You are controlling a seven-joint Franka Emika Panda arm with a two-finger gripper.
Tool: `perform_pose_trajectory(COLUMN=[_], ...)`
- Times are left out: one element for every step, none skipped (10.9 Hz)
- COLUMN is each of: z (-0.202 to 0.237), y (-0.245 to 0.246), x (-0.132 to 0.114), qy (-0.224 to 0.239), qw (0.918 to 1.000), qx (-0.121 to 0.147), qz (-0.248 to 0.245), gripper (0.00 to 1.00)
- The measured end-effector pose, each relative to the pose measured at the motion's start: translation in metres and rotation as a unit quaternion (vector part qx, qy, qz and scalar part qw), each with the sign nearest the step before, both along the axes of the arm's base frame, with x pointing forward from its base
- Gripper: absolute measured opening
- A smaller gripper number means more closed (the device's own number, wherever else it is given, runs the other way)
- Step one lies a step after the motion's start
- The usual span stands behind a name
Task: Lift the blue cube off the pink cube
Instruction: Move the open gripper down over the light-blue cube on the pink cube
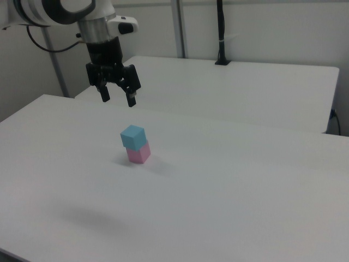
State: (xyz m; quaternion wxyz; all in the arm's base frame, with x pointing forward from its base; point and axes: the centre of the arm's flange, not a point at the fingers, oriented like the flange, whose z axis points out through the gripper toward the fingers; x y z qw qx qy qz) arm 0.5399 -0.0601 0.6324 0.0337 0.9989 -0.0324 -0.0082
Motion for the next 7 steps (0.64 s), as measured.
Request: perform_pose_trajectory(z=[-0.005,-0.013,-0.023,-0.038,-0.054,-0.072,-0.09], y=[0.001,0.001,0.002,0.005,0.013,0.021,0.026], x=[0.001,0.003,0.006,0.014,0.029,0.044,0.057], qy=[0.008,0.017,0.028,0.036,0.028,0.018,0.008], qw=[0.9993,0.9972,0.9952,0.9939,0.9932,0.9927,0.9932], qx=[0.001,0.004,0.007,0.011,0.015,0.021,0.031], qz=[0.037,0.073,0.093,0.104,0.112,0.117,0.112], gripper=[1.0,1.0,1.0,1.0,1.0,1.0,1.0])
